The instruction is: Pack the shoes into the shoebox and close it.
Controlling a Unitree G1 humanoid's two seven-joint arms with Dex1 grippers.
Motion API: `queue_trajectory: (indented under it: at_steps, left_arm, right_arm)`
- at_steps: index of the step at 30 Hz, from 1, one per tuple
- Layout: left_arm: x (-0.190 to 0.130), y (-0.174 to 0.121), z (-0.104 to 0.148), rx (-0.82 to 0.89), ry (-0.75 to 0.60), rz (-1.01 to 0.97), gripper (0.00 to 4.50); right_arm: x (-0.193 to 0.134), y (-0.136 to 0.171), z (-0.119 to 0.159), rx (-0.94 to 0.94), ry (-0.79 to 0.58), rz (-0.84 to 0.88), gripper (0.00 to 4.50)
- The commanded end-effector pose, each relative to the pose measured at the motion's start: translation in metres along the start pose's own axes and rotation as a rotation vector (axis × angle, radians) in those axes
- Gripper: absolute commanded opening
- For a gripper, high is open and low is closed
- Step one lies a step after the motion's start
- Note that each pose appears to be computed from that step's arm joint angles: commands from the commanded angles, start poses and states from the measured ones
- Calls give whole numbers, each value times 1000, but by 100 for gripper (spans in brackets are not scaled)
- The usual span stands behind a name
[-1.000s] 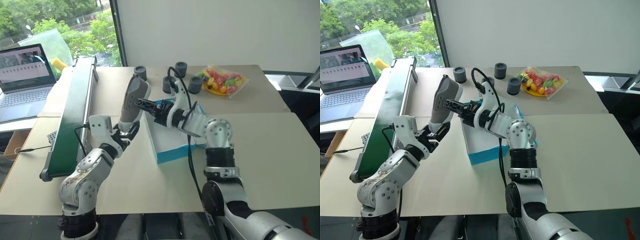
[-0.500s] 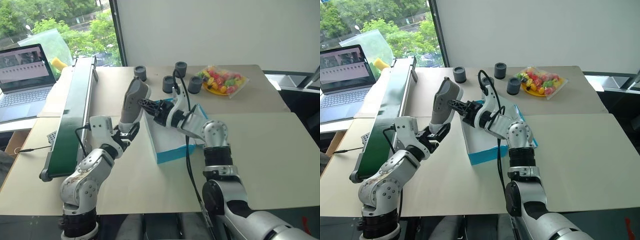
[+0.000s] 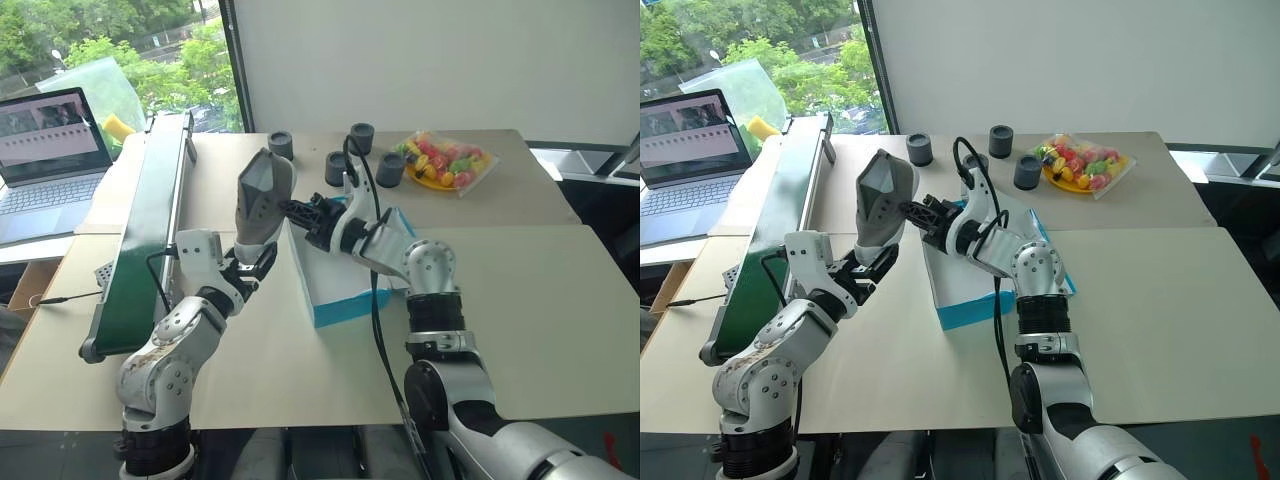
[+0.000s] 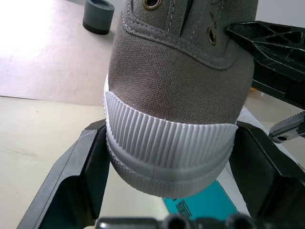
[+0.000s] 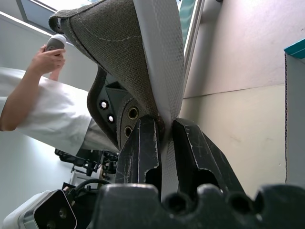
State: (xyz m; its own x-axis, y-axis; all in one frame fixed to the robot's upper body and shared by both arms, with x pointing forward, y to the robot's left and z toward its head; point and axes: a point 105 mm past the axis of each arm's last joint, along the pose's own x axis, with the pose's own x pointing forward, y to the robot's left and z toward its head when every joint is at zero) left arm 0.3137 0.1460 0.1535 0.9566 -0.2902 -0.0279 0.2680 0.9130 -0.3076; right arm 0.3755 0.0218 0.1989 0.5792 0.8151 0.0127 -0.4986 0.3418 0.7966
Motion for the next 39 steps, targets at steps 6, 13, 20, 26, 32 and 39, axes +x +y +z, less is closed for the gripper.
queue_trajectory:
  at_steps: [6, 13, 20, 26, 32, 39]
  left_arm:
    - [-3, -16, 3, 146, -14, -56, 443]
    - [-6, -21, -7, 167, 5, -70, 443]
    - [-17, -34, -7, 339, 14, -158, 443]
    - [-42, -48, -8, 504, 56, -334, 443]
    - [-53, -67, -13, 524, 78, -456, 443]
    - [-57, -73, -17, 527, 85, -474, 443]
  right_arm:
    - [18, 42, 11, -3, -89, 99, 10]
    - [-13, 32, 92, -233, -247, -37, 10]
    - [-54, 3, 101, -601, 77, -277, 10]
    - [-83, -35, 109, -652, 300, -502, 10]
    - [-78, -51, 113, -643, 390, -599, 10]
    - [-69, -62, 89, -588, 525, -588, 10]
